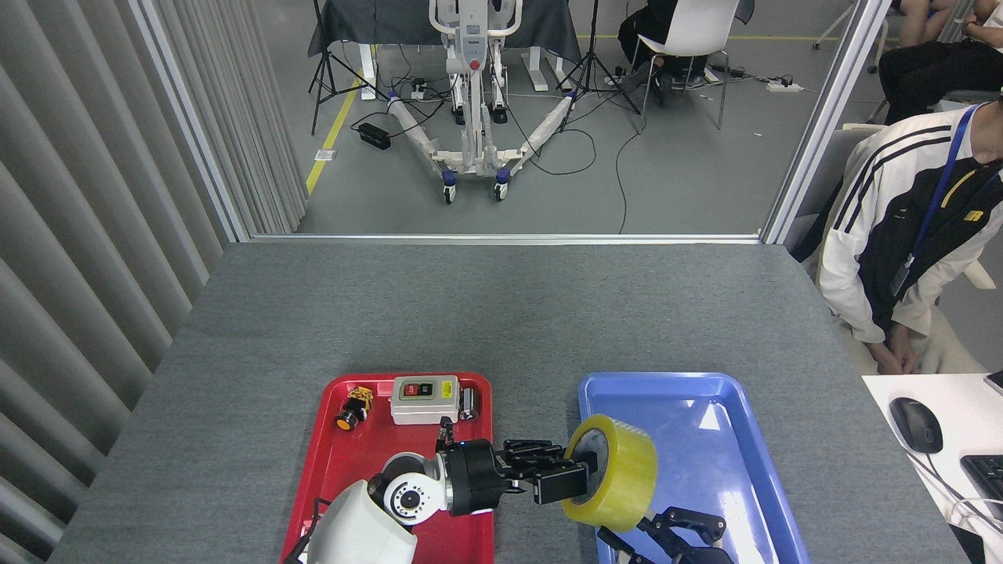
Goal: Place and move tape with both arms
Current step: 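Grasp the tape roll with the right gripper from the left hand, then release the tape with the left hand and withdraw it toward the robot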
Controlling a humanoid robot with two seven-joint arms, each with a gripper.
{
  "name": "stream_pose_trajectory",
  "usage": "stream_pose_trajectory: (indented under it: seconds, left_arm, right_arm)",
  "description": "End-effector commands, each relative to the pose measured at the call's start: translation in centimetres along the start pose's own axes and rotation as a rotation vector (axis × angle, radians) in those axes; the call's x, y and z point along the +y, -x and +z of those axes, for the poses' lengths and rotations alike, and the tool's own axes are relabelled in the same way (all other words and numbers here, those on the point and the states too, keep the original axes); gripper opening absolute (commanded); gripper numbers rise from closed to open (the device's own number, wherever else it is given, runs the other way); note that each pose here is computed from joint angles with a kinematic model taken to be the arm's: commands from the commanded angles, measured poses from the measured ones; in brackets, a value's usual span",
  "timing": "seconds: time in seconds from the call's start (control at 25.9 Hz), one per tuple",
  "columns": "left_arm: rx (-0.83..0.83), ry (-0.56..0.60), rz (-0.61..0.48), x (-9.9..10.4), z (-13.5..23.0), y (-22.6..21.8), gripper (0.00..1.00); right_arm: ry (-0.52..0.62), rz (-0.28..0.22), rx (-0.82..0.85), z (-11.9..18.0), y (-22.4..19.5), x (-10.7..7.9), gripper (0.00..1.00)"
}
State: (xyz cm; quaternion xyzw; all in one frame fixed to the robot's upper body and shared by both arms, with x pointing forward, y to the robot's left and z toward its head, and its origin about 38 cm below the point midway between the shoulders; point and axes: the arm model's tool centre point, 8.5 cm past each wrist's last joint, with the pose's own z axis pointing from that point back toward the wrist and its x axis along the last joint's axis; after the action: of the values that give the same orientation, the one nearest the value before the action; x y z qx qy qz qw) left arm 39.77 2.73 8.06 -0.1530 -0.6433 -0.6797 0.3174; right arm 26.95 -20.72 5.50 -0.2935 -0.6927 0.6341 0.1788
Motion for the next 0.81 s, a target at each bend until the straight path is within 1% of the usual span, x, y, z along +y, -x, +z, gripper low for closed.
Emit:
stream_pose_trajectory:
  seconds: [0.0, 0.08, 0.12, 0.19, 0.39, 0.43, 0.46, 0.5, 0.54, 0.58, 0.62, 0.66, 0.7, 0.77]
  left_arm:
    - [-0.033, -0.002, -0.032, 0.1, 0.1, -0.4, 0.55]
    - [-0.032, -0.018, -0.027, 0.2, 0.3, -0.3, 0.81]
    - [-0.032, -0.031, -0.024, 0.4, 0.4, -0.2, 0.91]
    - [-0.011, -0.081, -0.011, 0.7, 1.5, 0.4, 0.99]
    - [0.027, -0.195, 0.022, 2.1, 4.2, 1.7, 0.99]
    - [0.038, -0.223, -0.001, 3.0, 5.2, 1.7, 0.99]
    - [0.067, -0.253, -0.029, 3.9, 7.3, 2.0, 0.99]
    - [0.098, -0.27, -0.035, 3.5, 9.3, 2.3, 0.99]
    - [0.138, -0.29, -0.002, 3.1, 10.8, 2.6, 0.99]
    - [0.179, -0.325, 0.031, 3.0, 11.9, 2.5, 0.99]
    - [0.222, -0.377, 0.046, 3.1, 13.2, 2.3, 0.99]
    - [0.267, -0.442, 0.056, 2.7, 15.0, 2.3, 0.99]
    - [0.317, -0.506, 0.055, 2.3, 17.1, 2.5, 0.99]
    - [0.382, -0.627, 0.0, 2.0, 21.1, 2.2, 0.99]
  right_arm:
    - [-0.015, 0.003, 0.006, 0.0, 0.1, 0.1, 0.0]
    - [-0.016, 0.003, 0.007, 0.1, 0.1, 0.1, 0.0]
    - [-0.016, 0.003, 0.007, 0.1, 0.1, 0.1, 0.0]
    - [-0.016, 0.002, 0.009, 0.2, 0.1, 0.1, 0.0]
    - [-0.02, 0.002, 0.011, 0.2, 0.2, 0.1, 0.0]
    - [-0.024, 0.002, 0.014, 0.2, 0.3, 0.1, 0.0]
    - [-0.028, 0.003, 0.017, 0.3, 0.3, 0.2, 0.0]
    - [-0.045, 0.017, 0.05, 0.4, 0.7, 0.3, 0.0]
    - [-0.074, 0.034, 0.095, 0.4, 1.3, 0.5, 0.0]
    - [-0.107, 0.045, 0.14, 0.6, 1.8, 0.8, 0.0]
    - [-0.138, 0.048, 0.188, 0.8, 2.3, 1.0, 0.0]
    - [-0.176, 0.048, 0.23, 1.0, 3.0, 1.2, 0.0]
    - [-0.217, 0.049, 0.273, 1.4, 4.0, 1.2, 0.0]
    - [-0.295, 0.047, 0.317, 1.8, 5.4, 1.3, 0.0]
